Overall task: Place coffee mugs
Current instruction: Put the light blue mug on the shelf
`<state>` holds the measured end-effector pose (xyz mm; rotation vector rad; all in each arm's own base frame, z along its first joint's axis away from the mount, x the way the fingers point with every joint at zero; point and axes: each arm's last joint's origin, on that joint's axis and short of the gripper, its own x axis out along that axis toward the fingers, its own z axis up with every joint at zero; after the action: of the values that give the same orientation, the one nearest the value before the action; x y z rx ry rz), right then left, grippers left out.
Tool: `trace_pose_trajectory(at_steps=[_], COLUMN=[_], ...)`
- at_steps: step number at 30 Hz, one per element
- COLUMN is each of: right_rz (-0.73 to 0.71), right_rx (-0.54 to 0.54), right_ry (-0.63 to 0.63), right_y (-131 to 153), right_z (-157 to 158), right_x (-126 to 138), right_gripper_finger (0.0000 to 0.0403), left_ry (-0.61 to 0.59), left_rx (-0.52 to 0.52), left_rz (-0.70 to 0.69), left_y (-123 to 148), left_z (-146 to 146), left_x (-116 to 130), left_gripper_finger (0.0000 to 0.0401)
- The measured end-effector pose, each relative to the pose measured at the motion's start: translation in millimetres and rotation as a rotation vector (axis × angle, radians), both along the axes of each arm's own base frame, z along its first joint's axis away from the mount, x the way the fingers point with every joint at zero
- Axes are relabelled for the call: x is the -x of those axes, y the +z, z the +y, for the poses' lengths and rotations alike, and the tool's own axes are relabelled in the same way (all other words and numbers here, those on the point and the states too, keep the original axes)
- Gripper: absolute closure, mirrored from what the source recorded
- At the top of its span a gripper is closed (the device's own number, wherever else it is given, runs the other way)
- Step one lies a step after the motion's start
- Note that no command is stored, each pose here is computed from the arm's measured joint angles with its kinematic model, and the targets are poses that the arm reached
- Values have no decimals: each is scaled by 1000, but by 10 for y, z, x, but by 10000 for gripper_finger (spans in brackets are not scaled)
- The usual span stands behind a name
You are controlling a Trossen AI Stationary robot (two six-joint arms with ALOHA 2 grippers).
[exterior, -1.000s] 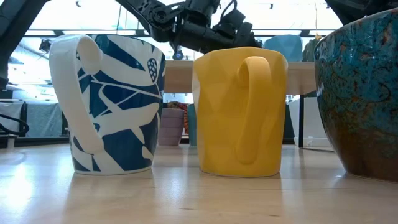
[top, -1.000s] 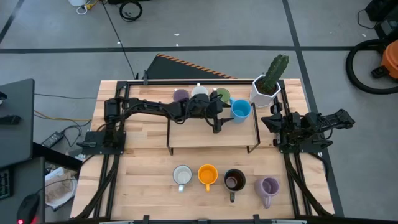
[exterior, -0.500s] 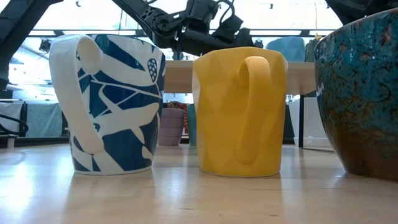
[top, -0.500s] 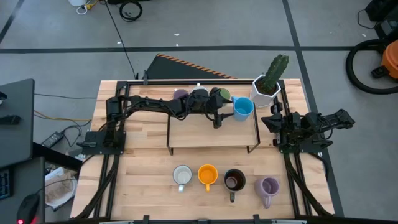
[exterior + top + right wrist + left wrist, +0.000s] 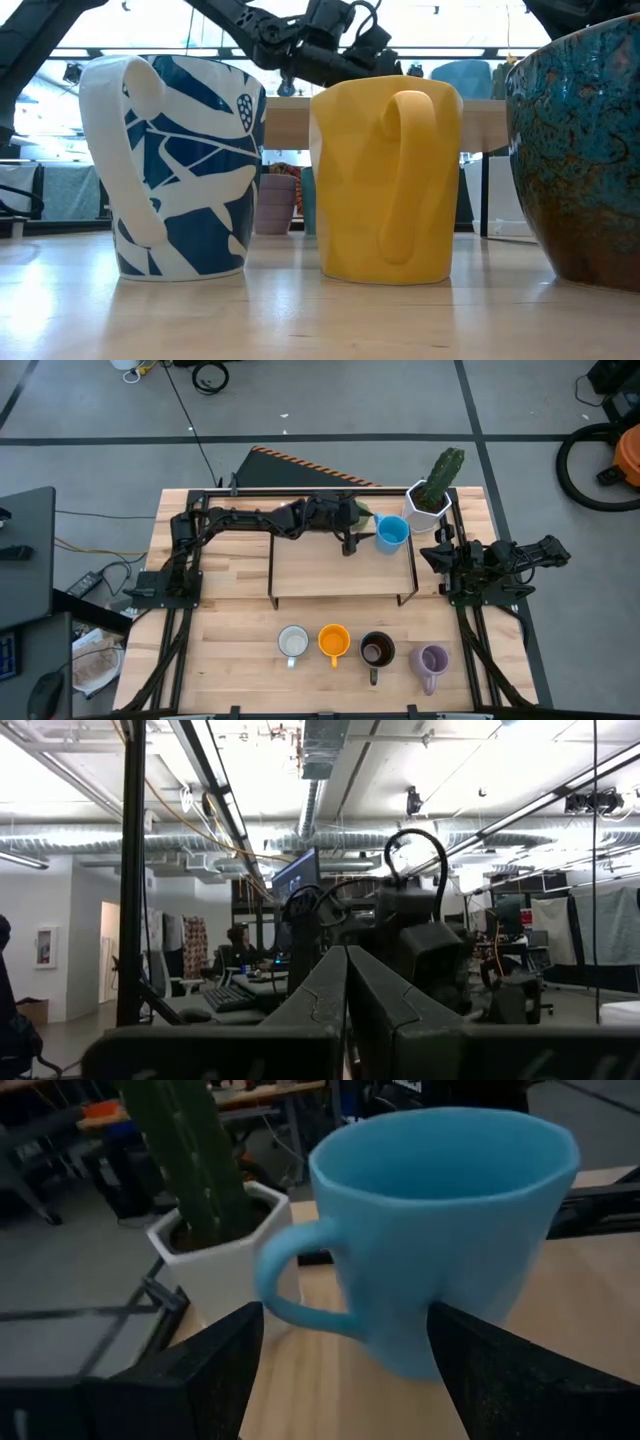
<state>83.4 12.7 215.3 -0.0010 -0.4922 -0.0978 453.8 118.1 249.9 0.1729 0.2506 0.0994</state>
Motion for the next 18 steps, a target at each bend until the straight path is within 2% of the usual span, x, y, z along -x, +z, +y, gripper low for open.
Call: trace_pose_trajectory(at_steps=[4, 12, 18], right_rz=[0, 0, 0], right_rx=[0, 0, 0], right_ry=[0, 0, 0], right_y=[0, -1, 0], right_z=[0, 0, 0], right_x=[0, 0, 0], right_gripper_finger=[385, 385, 385], left_ry=[19, 125, 139], left_rx=[-56, -184, -197], left_rz=[-26, -12, -38], left_y=[97, 114, 55], left_z=[26, 75, 130], left_x=[-18, -10, -42], left_gripper_finger=[113, 113, 113])
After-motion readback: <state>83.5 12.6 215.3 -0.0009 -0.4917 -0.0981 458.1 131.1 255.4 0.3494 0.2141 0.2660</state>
